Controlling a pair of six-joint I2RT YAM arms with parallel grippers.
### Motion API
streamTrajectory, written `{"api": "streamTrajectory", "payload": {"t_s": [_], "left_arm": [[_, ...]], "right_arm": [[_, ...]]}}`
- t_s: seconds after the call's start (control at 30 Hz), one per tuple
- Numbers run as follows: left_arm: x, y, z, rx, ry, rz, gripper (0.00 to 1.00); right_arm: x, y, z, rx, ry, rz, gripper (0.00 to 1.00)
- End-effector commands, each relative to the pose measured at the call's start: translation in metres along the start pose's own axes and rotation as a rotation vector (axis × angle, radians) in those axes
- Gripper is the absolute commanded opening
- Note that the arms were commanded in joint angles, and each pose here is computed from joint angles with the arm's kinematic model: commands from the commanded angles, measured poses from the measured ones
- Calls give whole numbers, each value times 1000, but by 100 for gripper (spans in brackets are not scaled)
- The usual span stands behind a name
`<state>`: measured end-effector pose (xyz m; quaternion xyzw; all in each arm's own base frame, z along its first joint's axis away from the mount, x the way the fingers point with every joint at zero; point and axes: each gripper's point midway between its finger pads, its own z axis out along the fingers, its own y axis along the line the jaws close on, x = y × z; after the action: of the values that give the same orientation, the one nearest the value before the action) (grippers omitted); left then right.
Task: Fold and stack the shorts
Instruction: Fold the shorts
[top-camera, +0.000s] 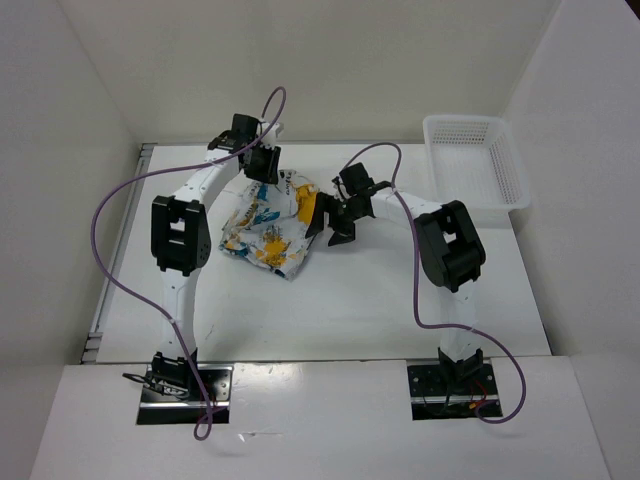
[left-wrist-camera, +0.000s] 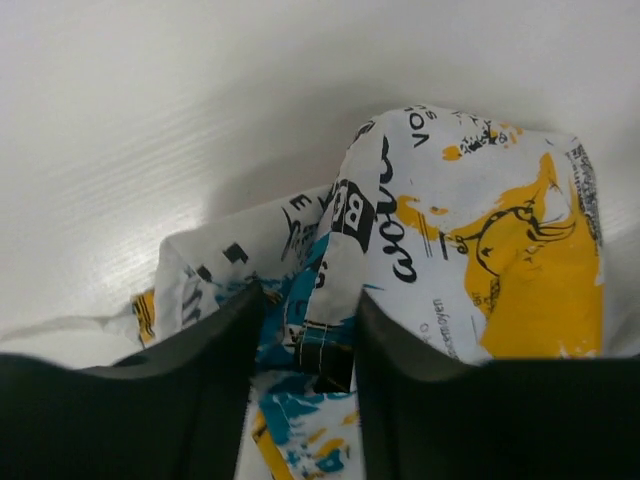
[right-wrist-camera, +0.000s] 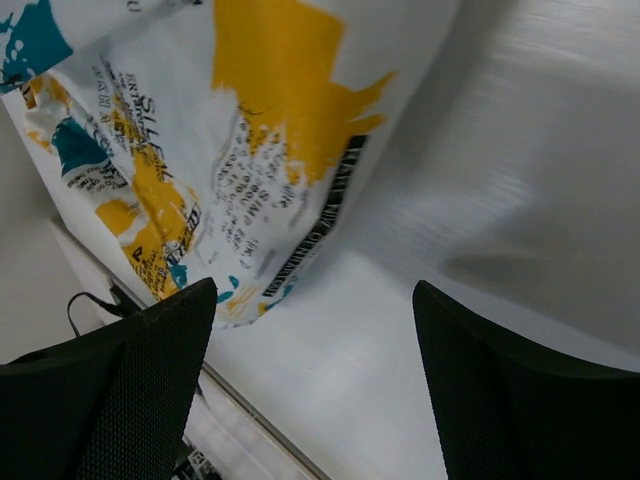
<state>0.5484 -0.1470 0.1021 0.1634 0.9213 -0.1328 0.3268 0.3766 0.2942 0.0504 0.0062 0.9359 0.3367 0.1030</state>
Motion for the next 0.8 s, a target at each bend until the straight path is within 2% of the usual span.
{"api": "streamTrajectory", "payload": {"t_s": [0.0, 0.03, 0.1, 0.2, 0.27, 0.3, 0.4, 0.43, 0.47, 0.53, 0.63, 0.77], "left_arm": [[-19, 9, 12, 6, -61, 9, 43], [-23, 11, 12, -4, -75, 13, 28], [-29, 38, 11, -76, -103, -4, 15], [-41, 75, 1, -177, -144, -27, 12], [-35, 88, 9, -207, -130, -40, 20], [-38, 88, 8, -208, -138, -38, 38], [-22, 96, 23, -233, -98, -47, 57], [-22, 96, 23, -233, -98, -47, 73], [-22, 96, 23, -233, -98, -47, 80], [-12, 101, 26, -237, -75, -59, 90], [-25, 111, 0, -253, -112, -71, 92], [-29, 84, -50, -49, -135, -97, 93]], "right_arm": [[-9, 26, 8, -54, -32, -65, 83], [-5, 29, 10, -56, -24, -60, 83], [7, 26, 20, -26, -3, -22, 82], [12, 22, 25, 0, -8, 8, 81], [17, 16, 34, 19, 7, 10, 79], [15, 17, 35, 17, 4, 8, 79], [8, 31, 43, -10, -12, -23, 79], [4, 33, 45, -14, -17, -37, 79], [3, 40, 46, -27, -25, -53, 79], [1, 46, 50, -38, -30, -66, 79], [-1, 46, 52, -38, -30, -66, 79], [5, 38, 57, -24, -13, -56, 76]]}}
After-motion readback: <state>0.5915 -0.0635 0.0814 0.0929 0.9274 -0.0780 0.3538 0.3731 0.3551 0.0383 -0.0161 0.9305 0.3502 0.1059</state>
